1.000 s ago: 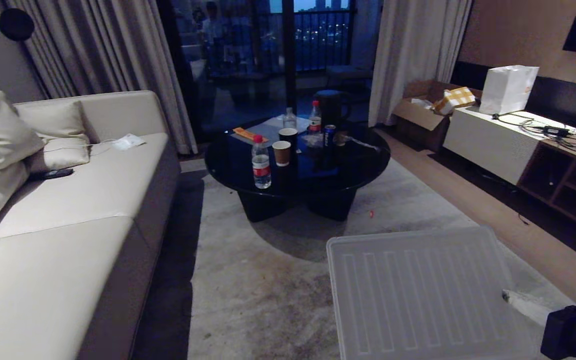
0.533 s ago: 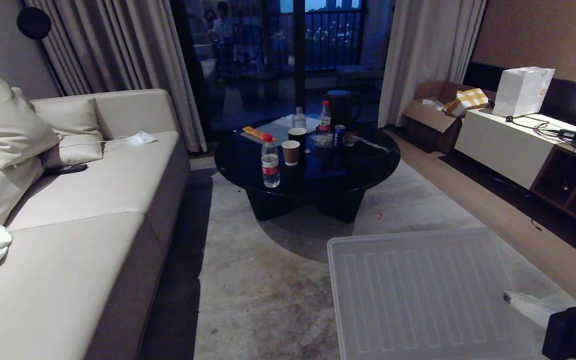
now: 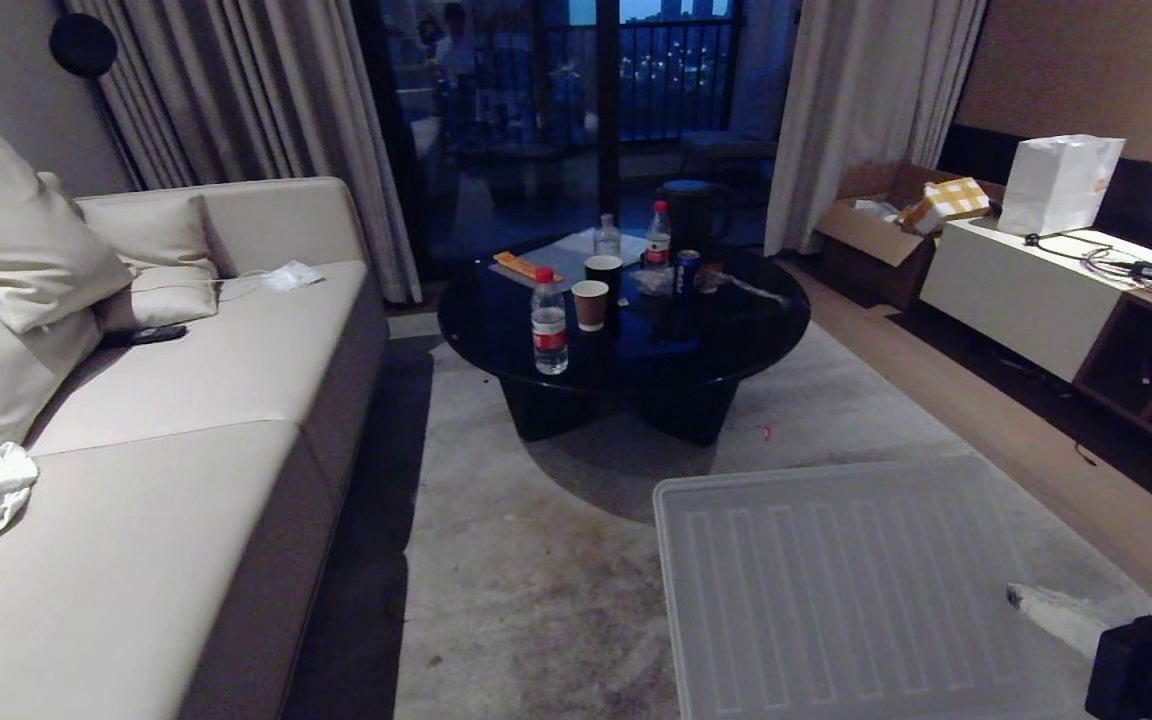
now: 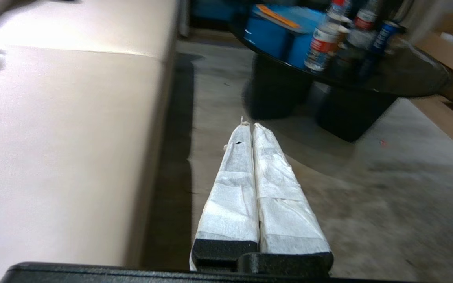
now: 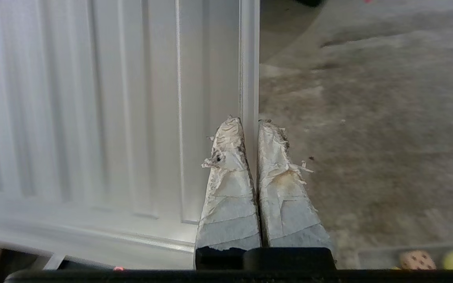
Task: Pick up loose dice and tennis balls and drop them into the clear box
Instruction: Close the lid
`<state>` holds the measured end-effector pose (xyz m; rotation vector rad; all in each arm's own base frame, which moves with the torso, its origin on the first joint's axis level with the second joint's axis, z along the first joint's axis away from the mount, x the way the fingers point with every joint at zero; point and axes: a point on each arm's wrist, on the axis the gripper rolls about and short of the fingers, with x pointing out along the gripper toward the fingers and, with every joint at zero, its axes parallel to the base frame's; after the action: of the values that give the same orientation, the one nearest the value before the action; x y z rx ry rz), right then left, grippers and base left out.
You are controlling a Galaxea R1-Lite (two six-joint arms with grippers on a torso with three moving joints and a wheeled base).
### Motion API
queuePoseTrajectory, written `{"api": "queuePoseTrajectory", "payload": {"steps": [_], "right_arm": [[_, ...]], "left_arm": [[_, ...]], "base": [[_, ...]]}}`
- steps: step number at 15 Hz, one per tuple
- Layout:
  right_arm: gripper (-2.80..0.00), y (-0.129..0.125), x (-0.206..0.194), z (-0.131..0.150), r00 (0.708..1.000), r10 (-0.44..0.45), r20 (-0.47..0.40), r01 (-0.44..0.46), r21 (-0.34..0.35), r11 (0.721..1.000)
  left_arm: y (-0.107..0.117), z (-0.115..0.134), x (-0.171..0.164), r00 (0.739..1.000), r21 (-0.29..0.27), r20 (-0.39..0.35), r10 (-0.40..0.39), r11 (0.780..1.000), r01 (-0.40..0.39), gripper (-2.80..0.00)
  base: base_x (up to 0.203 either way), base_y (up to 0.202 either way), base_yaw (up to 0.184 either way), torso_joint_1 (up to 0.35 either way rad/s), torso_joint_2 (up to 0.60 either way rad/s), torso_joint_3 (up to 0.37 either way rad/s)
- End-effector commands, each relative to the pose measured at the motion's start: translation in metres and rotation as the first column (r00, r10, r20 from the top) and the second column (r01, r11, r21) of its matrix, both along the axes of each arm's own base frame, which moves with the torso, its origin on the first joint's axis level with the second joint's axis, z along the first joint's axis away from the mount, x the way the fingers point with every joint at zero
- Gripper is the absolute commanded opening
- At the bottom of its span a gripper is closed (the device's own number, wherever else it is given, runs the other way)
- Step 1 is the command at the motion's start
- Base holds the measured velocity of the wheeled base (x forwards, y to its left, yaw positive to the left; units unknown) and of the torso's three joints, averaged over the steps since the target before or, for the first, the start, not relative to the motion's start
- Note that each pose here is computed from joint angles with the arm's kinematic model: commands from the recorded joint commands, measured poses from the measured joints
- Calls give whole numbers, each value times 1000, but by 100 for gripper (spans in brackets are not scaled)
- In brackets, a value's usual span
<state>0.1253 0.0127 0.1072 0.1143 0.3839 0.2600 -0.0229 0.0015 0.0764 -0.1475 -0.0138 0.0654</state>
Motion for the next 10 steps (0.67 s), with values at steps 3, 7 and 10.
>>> {"api": "queuePoseTrajectory", "payload": {"steps": [3, 7, 10], "right_arm": [[-280, 0, 0, 1, 1000, -1, 7, 1, 1, 1000], [-280, 0, -2, 2, 1000, -1, 22, 1, 0, 1000], [-280, 0, -2, 3, 1000, -1, 24, 1, 0, 1000]], "left_arm": [[0, 0, 0, 1000, -2, -1, 0, 1000, 0, -280], [0, 0, 0, 1000, -2, 0, 1, 1000, -1, -280], [0, 0, 0, 1000, -2, 0, 1, 1000, -1, -280]], "base": [[-4, -7, 151, 0, 3, 3], [0, -9, 188, 4, 4, 1], [0, -1, 56, 3, 0, 4]]}}
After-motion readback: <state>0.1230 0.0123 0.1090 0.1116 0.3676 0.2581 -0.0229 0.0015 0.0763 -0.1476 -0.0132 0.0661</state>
